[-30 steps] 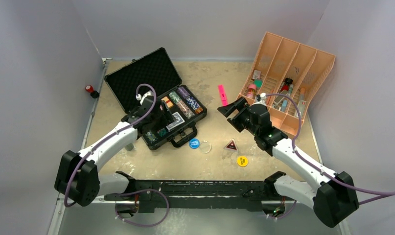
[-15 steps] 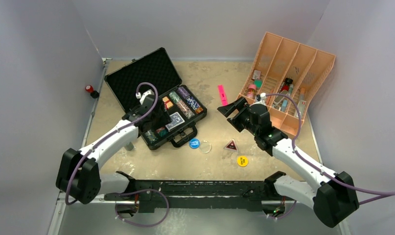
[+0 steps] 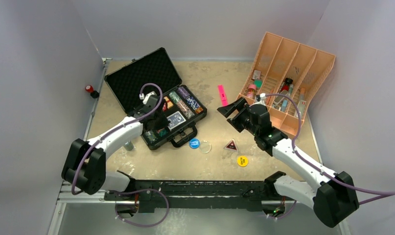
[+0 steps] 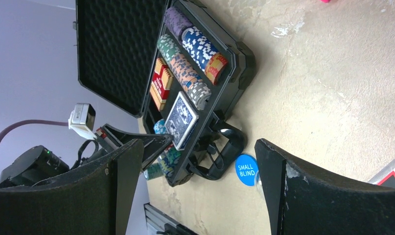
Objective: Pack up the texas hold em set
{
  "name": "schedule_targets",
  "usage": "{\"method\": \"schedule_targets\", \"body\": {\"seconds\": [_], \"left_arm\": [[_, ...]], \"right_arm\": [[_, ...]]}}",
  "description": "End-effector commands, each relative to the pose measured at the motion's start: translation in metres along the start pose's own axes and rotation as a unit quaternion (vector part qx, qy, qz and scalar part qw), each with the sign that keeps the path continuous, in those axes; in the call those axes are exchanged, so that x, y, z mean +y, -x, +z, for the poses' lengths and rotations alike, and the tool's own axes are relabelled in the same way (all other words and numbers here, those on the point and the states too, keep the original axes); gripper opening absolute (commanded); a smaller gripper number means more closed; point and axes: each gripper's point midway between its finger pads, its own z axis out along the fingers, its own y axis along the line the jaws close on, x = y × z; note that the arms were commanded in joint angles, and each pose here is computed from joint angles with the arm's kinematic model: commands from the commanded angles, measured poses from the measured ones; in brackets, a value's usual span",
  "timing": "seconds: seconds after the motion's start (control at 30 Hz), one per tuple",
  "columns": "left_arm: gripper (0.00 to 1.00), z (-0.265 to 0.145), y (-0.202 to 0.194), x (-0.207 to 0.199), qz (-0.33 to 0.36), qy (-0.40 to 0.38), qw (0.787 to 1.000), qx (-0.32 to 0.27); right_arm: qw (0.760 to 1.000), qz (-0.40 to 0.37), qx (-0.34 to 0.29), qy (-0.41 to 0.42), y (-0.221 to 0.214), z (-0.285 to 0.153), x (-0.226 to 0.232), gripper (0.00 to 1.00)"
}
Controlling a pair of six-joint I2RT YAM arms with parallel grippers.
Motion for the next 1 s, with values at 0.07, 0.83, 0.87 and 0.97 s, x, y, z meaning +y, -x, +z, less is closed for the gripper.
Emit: {"method": "schedule_targets", "body": {"seconds": [0.07, 0.83, 0.87, 0.97], "left_arm": [[0.07, 0.010, 0.006, -0.011, 0.001, -0.020, 1.000, -0.008], [0.51, -0.112, 0.112, -0.045, 0.088, -0.074, 0.973, -0.198], [0.52, -0.118, 0.115, -0.048, 0.092, -0.088, 0.969, -0.211], [0.54, -0.134, 0.121, -0.053, 0.099, -0.119, 0.957, -0.244]], "right_arm": [[1.000, -0.010, -0.002, 0.014, 0.001, -0.002, 0.003, 0.86], [0.923, -0.353, 0.123, -0.096, -0.026, 0.010, -0.033, 0.87], [0.918, -0.361, 0.128, -0.103, -0.033, 0.009, -0.031, 0.87], [0.907, -0.370, 0.153, -0.129, -0.058, 0.011, -0.035, 0.88]]}}
